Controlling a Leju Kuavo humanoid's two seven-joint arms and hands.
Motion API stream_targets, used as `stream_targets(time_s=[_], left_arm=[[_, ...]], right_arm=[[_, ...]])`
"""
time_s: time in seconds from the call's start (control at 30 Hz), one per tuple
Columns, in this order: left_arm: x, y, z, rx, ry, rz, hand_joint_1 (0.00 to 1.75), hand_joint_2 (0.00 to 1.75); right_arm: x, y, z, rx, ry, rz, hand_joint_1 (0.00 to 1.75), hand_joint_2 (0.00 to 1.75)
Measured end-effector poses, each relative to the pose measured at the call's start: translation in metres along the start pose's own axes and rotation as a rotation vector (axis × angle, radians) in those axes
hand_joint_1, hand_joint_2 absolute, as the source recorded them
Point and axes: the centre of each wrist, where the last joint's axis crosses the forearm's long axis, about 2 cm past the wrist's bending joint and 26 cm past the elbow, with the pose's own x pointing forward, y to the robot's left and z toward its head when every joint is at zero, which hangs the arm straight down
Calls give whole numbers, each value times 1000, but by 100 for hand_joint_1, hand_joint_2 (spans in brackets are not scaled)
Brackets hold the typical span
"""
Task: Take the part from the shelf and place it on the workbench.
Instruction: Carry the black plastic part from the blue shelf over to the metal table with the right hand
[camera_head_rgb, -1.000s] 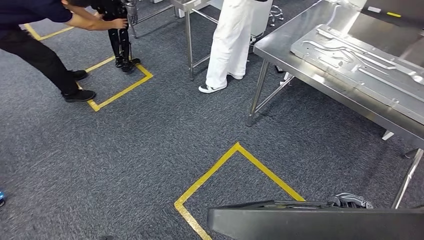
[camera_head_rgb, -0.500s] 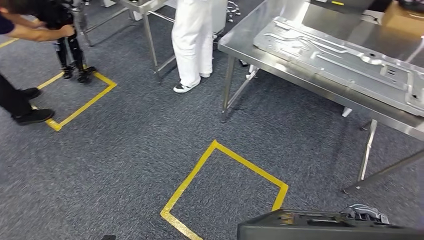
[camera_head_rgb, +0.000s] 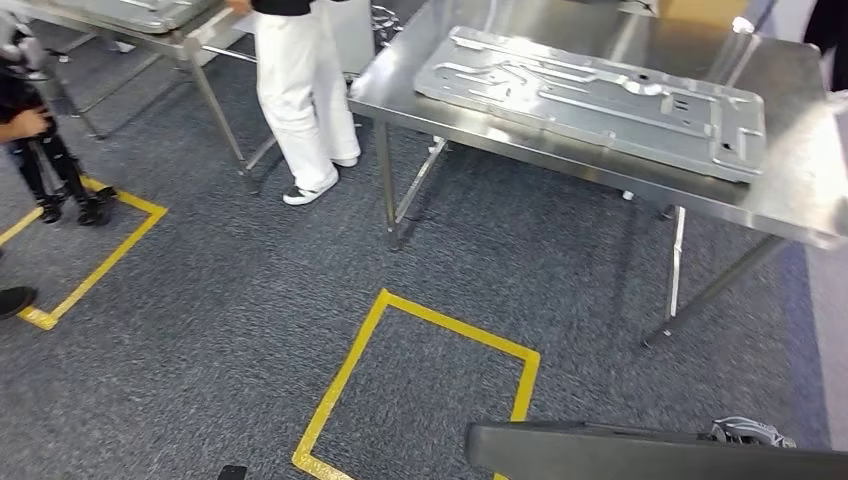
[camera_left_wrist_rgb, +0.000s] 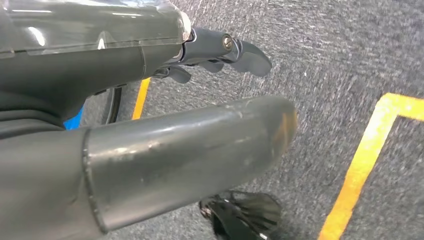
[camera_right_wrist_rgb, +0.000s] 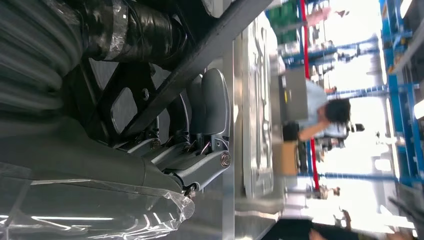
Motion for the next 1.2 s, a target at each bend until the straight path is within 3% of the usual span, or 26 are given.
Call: stream_targets(time_s=[0.8,1.2], left_arm=[[-1,0,0,-3,-8,-10,0,0],[-3,11,-1,-6,-59,-31,0,0]], right_arm=[[3,1,2,-4,4,22,129,175],[5,7,1,-7,18,69,129,175]])
